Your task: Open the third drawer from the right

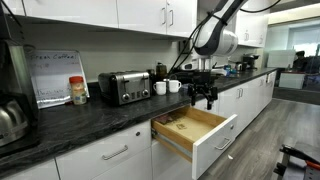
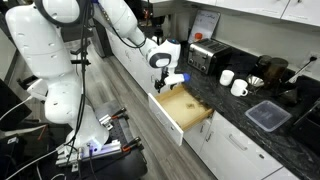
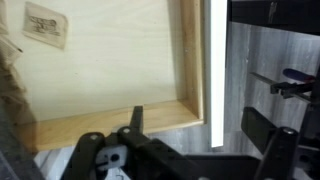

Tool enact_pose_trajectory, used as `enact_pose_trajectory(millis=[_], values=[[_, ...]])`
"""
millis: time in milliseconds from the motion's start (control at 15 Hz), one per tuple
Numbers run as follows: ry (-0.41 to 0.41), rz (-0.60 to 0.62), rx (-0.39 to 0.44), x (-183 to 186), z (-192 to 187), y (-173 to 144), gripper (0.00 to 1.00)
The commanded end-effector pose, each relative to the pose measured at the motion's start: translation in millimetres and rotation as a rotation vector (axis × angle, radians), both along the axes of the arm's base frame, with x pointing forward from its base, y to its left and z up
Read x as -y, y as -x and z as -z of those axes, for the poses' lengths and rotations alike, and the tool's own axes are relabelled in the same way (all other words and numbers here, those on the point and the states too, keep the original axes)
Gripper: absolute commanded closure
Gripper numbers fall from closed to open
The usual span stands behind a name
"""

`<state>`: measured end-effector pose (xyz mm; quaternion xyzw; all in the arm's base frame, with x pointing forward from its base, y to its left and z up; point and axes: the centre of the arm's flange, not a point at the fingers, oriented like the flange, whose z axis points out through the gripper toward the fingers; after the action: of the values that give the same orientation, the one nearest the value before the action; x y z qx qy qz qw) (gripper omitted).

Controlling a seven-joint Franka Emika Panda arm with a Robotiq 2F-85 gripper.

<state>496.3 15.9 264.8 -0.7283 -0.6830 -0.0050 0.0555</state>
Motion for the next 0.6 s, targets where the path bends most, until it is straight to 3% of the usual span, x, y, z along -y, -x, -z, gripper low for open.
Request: enact_pose_trajectory(millis=[0, 200, 533], values=[[0.111, 0.134, 0.101, -12.5, -45.5, -6.3, 0.0], [0.209, 0.258, 0.147, -27.9, -77.7, -9.7, 0.0], [0.282, 0.436, 0.181, -56.3, -118.5, -1.6, 0.0]])
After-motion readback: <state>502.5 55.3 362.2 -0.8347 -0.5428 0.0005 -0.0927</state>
